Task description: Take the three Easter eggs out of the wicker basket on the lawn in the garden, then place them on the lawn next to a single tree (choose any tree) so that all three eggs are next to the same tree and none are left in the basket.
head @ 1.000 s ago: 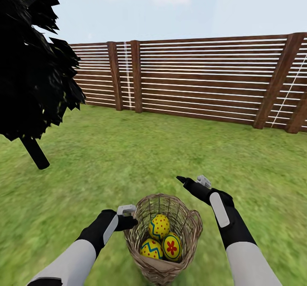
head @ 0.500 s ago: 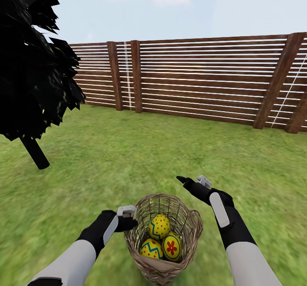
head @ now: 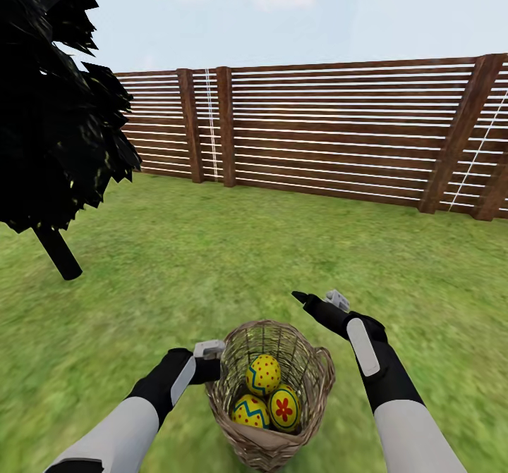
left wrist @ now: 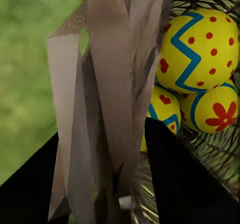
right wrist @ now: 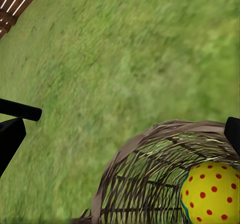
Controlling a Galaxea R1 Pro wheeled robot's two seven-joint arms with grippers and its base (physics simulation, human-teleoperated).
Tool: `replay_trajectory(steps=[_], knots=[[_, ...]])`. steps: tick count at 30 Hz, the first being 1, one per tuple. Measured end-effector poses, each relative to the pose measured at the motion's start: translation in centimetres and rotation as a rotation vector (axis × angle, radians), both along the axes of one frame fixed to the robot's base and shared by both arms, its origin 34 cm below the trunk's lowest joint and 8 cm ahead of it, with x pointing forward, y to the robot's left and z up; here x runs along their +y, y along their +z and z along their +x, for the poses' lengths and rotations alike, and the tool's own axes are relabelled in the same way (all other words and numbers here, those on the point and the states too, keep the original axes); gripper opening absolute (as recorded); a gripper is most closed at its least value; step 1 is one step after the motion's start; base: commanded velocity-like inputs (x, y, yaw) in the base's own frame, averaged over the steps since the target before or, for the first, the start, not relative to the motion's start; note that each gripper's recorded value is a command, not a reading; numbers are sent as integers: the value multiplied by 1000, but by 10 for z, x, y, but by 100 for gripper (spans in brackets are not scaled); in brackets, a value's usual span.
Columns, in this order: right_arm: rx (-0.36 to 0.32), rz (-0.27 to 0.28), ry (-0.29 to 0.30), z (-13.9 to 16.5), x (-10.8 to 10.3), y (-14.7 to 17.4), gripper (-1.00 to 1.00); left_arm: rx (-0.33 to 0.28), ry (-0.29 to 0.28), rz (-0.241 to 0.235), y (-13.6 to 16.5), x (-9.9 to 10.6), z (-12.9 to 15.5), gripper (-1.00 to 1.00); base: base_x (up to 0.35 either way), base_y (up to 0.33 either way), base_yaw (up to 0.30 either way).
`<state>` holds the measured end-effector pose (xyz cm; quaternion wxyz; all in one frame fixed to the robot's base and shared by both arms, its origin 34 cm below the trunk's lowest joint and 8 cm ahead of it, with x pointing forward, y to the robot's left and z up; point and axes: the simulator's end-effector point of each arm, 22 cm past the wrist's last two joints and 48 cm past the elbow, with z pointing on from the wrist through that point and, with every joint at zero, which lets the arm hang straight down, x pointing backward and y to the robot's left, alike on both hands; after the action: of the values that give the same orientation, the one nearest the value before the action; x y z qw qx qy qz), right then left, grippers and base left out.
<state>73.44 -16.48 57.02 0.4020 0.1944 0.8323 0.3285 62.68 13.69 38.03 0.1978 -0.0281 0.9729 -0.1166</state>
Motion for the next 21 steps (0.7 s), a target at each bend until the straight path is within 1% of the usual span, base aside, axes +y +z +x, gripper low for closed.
replay_trajectory(steps=[2, 3, 6, 14, 17, 21], knots=[[0, 0, 0, 0, 0, 0, 100, -4, 7, -11, 2, -1, 1, -100, 0, 0, 0], [0, 0, 0, 0, 0, 0, 100, -7, 0, 1, 2, 0, 2, -100, 0, 0, 0], [0, 0, 0, 0, 0, 0, 100, -9, -1, 5, 2, 2, 3, -100, 0, 0, 0], [0, 0, 0, 0, 0, 0, 100, -24, 0, 6, 6, 2, 7, -100, -6, 0, 0], [0, 0, 0, 2, 0, 7, 100, -23, 1, 5, 12, 2, 9, -100, 0, 0, 0], [-1, -1, 0, 4, 0, 16, 100, -23, -9, 17, 20, 3, 10, -100, 0, 0, 0]])
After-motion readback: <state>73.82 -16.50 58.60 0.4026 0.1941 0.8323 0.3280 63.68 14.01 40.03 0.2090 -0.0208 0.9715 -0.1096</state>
